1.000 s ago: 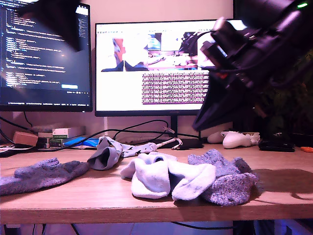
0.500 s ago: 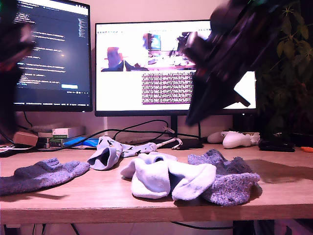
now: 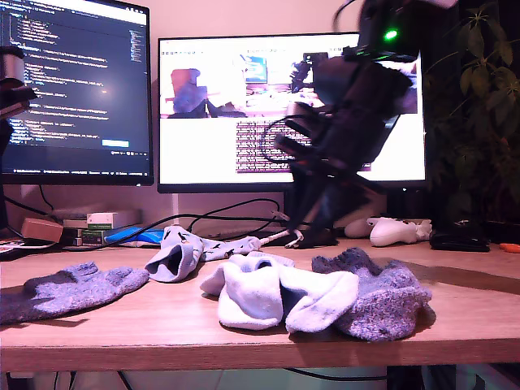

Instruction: Pair up the socks based on colour and pattern, by placing them on top of one another

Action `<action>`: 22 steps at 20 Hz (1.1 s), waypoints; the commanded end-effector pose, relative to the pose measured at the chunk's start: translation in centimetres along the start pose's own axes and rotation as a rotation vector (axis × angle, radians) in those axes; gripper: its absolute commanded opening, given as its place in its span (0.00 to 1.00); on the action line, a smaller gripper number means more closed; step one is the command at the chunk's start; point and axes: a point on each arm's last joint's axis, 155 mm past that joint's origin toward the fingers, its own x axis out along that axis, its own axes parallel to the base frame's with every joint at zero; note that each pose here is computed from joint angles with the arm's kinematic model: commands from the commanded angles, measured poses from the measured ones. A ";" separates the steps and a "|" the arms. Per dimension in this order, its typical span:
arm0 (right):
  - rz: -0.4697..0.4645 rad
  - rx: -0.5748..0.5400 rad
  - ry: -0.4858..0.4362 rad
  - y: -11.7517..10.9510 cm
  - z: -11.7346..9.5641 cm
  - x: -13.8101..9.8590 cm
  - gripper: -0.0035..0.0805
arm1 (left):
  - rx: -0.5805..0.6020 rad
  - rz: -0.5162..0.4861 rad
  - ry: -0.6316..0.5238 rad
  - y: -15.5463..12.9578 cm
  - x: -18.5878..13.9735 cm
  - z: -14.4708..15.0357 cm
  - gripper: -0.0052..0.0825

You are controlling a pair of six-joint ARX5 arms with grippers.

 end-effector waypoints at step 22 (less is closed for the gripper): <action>0.026 -0.061 0.146 0.1 -2.2 5.6 0.31 | -0.016 0.000 -0.010 0.2 0.1 -0.1 0.03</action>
